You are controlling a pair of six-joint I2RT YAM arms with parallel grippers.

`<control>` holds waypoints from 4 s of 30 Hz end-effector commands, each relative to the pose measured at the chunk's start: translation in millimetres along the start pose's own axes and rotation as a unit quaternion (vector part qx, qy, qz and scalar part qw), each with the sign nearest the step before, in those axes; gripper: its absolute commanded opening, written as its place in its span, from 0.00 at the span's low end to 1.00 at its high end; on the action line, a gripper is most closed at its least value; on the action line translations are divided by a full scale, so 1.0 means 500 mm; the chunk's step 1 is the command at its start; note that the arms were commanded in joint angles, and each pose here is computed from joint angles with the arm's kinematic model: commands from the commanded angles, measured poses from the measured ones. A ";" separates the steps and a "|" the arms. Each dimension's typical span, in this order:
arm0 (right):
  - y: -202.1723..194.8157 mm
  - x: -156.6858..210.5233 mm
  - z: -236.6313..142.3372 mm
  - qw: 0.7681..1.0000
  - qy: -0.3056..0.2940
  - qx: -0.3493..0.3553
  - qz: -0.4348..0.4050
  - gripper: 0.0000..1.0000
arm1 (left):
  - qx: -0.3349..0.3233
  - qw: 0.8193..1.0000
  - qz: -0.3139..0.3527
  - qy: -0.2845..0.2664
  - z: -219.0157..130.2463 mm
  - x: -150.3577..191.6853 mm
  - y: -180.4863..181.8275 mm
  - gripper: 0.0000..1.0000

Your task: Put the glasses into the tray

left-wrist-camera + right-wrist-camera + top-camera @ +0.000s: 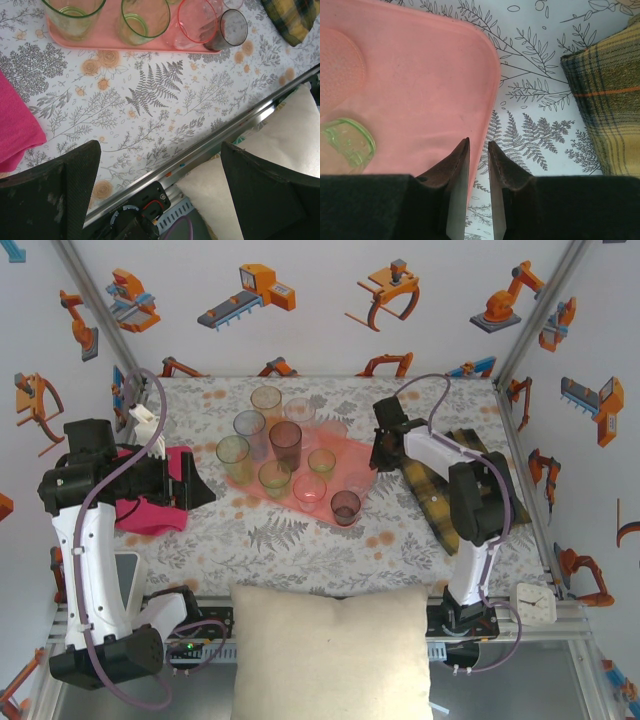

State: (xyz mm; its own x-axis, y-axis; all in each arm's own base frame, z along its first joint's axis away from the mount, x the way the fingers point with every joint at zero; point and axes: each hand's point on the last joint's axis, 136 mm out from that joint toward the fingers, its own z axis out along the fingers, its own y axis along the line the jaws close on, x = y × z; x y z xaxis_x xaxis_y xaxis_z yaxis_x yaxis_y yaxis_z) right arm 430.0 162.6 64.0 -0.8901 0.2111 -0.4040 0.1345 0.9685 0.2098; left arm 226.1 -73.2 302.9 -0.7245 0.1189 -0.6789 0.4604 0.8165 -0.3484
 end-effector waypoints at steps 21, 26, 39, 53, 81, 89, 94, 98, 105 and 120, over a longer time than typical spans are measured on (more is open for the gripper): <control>-0.012 0.013 0.036 1.000 0.010 0.006 0.016 0.21 | 0.005 1.000 -0.008 -0.004 -0.001 -0.007 0.001 0.97; -0.015 0.020 0.040 1.000 0.013 0.006 0.020 0.21 | 0.005 1.000 -0.009 -0.003 0.000 -0.005 0.001 0.97; -0.017 0.035 0.050 0.999 0.021 0.003 0.026 0.18 | 0.006 1.000 -0.009 -0.003 0.000 -0.002 0.000 0.97; -0.015 0.019 0.051 1.000 0.014 0.009 0.011 0.00 | 0.006 1.000 -0.006 -0.005 -0.002 -0.012 0.001 0.97; -0.019 -0.080 0.075 1.000 -0.007 -0.014 0.012 0.00 | 0.003 1.000 -0.010 -0.001 0.001 -0.014 0.008 0.97; -0.006 -0.114 0.089 0.999 -0.008 -0.036 0.001 0.00 | 0.003 1.000 -0.012 0.001 0.004 -0.016 0.011 0.97; 0.005 -0.131 0.096 0.999 -0.012 -0.044 -0.013 0.00 | 0.002 1.000 -0.013 0.002 0.004 -0.018 0.013 0.97; 0.004 -0.145 0.100 0.999 -0.017 -0.045 -0.019 0.00 | 0.002 1.000 -0.014 0.004 0.005 -0.019 0.015 0.97; -0.004 -0.166 0.110 0.998 -0.021 -0.049 -0.018 0.00 | 0.002 1.000 -0.015 0.005 0.006 -0.020 0.017 0.97; 0.015 -0.217 0.055 0.995 -0.042 -0.089 -0.004 0.26 | 0.004 1.000 -0.014 0.001 0.001 -0.019 0.011 0.97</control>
State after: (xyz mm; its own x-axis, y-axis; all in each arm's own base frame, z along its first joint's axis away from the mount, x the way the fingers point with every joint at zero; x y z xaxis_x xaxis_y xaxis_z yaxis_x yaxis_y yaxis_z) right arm 529.4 149.6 57.3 -0.8756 0.2137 -0.4332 0.0668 0.9417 0.3297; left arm 238.1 -69.2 297.1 -0.7519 0.1096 -0.6501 0.4395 0.8183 -0.3704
